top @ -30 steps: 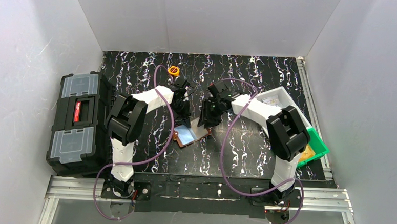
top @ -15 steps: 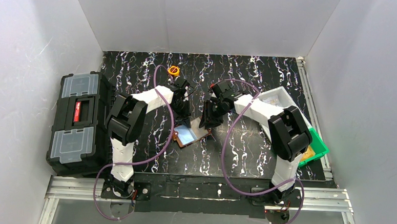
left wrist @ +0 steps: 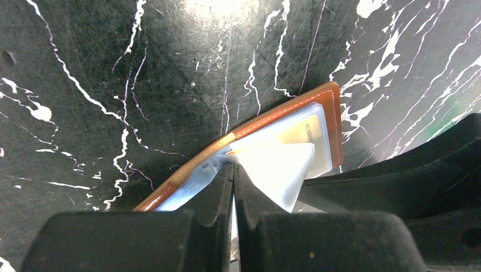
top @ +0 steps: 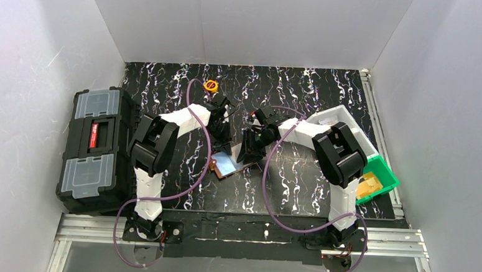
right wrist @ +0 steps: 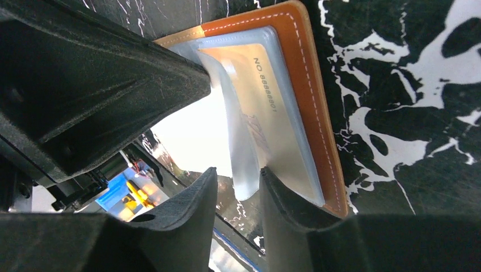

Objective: Take the credit cards out of the card holder
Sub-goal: Remove the credit card from the card holder.

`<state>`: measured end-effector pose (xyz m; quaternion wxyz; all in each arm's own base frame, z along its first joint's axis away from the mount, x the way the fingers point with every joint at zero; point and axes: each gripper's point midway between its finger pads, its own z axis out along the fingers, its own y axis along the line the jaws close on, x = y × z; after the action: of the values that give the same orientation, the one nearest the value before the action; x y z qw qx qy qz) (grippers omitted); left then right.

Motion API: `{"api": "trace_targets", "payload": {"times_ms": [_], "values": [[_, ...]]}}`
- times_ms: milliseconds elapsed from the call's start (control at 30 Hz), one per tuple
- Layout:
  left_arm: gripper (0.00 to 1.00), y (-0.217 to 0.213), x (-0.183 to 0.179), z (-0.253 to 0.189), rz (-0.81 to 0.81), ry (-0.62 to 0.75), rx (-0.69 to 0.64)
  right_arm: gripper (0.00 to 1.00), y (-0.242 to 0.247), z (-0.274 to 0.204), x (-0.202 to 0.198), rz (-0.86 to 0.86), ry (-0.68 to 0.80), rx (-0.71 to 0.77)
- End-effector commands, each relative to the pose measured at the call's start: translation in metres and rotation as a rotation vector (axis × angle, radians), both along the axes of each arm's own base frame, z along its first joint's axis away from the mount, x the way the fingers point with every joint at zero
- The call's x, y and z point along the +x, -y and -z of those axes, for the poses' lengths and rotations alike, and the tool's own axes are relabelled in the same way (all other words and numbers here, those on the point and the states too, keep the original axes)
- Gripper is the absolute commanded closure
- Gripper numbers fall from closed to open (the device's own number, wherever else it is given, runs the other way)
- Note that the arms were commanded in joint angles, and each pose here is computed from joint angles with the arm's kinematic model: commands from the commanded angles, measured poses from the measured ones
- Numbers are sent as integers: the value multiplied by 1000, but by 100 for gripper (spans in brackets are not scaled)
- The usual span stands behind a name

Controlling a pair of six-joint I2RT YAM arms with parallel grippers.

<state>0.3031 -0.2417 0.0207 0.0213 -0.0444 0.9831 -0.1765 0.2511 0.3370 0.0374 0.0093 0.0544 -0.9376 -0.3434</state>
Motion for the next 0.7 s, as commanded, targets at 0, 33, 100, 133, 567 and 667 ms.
{"api": "trace_targets", "payload": {"times_ms": [0, 33, 100, 133, 567, 667], "values": [[100, -28, -20, 31, 17, -66, 136, 62, -2, 11, -10, -4, -57, 15], [100, -28, -19, 30, 19, -64, 134, 64, -3, 10, -9, 0, -55, 15], [100, -26, -17, 25, 21, -53, 125, 71, -3, 9, -7, 7, -55, 10], [100, -25, -16, 22, 22, -46, 121, 73, -3, 9, -6, 11, -51, 6], [83, -36, -5, -56, 26, 117, 127, 89, 6, -7, -1, 33, 44, -54], [89, -54, -20, -59, 23, 130, 173, 89, 4, -12, -1, 24, 65, -61]]}}
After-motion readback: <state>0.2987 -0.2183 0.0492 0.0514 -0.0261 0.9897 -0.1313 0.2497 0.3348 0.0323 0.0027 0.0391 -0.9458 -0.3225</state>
